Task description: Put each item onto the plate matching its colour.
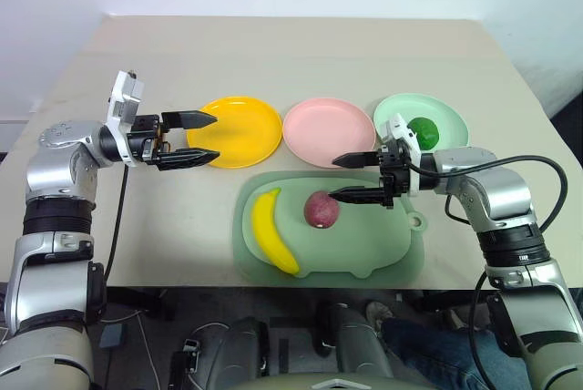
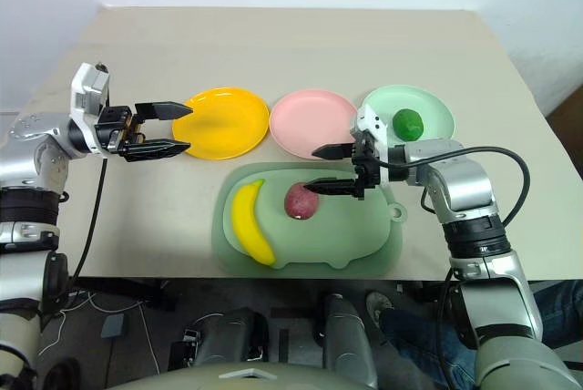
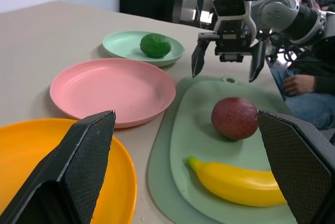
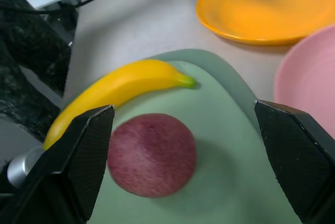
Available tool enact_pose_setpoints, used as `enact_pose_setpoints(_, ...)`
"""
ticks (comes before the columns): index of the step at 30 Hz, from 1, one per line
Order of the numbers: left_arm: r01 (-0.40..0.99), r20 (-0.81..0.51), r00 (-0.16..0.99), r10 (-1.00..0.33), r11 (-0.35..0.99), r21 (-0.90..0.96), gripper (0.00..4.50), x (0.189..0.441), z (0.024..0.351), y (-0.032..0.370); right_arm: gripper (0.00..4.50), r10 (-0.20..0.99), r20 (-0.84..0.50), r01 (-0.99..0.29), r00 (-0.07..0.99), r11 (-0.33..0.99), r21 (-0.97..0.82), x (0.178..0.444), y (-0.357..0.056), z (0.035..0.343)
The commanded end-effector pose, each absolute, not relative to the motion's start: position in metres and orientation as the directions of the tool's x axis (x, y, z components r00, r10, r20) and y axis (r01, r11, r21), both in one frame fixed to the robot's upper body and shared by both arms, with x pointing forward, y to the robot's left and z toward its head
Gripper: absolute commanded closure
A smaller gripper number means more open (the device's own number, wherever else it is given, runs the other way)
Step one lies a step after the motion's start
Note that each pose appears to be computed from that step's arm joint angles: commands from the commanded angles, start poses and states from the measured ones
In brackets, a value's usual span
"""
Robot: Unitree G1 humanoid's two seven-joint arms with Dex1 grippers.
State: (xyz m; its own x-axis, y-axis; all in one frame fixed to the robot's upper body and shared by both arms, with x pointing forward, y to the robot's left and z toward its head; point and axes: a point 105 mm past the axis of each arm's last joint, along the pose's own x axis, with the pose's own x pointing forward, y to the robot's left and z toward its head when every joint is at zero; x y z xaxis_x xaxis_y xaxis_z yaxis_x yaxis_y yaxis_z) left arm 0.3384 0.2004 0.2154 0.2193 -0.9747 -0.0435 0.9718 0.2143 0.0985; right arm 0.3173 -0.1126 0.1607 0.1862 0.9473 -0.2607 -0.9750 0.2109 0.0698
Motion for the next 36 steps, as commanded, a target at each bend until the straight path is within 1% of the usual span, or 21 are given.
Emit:
enact_pose_setpoints(1,0.966,-0.028,0.222,-0.975,0.216,0.139,0.0,0.336,0.226,0.203,0.03,0.956,-0.245,-0.982,0.162,0.181,0.054,0.31,-0.103,0.164)
enact_pose_setpoints(4,0.967,-0.028,0.222,-0.975,0.216,0.139,0.0,0.336,0.227,0.203,0.03,0.958,-0.251,-0.985,0.138,0.16,0.066,0.304,-0.097,0.157)
enact_pose_setpoints(13,0.966,-0.036,0.224,-0.974,0.218,0.137,0.0,0.335,0.226,0.205,0.03,0.954,-0.274,-0.987,0.122,0.147,0.07,0.3,-0.084,0.139)
enact_pose_setpoints(17,0.966,-0.038,0.226,-0.973,0.219,0.138,0.0,0.334,0.226,0.205,0.03,0.943,-0.311,-0.989,0.122,0.142,0.045,0.299,-0.08,0.128)
enact_pose_setpoints(20,0.965,-0.038,0.227,-0.973,0.22,0.14,0.0,0.333,0.227,0.205,0.03,0.94,-0.326,-0.993,0.105,0.115,0.013,0.296,-0.079,0.125)
enact_pose_setpoints(22,0.964,-0.038,0.231,-0.972,0.224,0.14,0.0,0.333,0.227,0.206,0.03,0.936,-0.339,-0.991,0.098,0.122,0.05,0.296,-0.079,0.122)
enact_pose_setpoints(25,0.963,-0.039,0.237,-0.971,0.23,0.139,0.0,0.332,0.227,0.207,0.03,0.928,-0.352,-0.986,0.126,0.155,0.055,0.304,-0.082,0.121)
enact_pose_setpoints(27,0.964,-0.04,0.235,-0.971,0.228,0.138,0.0,0.331,0.227,0.207,0.03,0.922,-0.357,-0.986,0.149,0.166,0.018,0.309,-0.084,0.122)
enact_pose_setpoints(29,0.964,-0.04,0.235,-0.971,0.227,0.138,0.0,0.331,0.227,0.208,0.03,0.924,-0.357,-0.988,0.136,0.155,0.025,0.309,-0.085,0.122)
enact_pose_setpoints(31,0.964,-0.037,0.236,-0.971,0.229,0.137,0.0,0.331,0.227,0.208,0.03,0.921,-0.352,-0.983,0.164,0.182,0.018,0.314,-0.086,0.124)
enact_pose_setpoints(34,0.964,-0.034,0.237,-0.971,0.23,0.136,0.0,0.332,0.227,0.207,0.03,0.926,-0.352,-0.989,0.138,0.149,0.005,0.309,-0.087,0.126)
enact_pose_setpoints(36,0.963,-0.033,0.239,-0.97,0.233,0.136,0.0,0.333,0.228,0.207,0.03,0.924,-0.353,-0.985,0.146,0.167,0.031,0.309,-0.088,0.126)
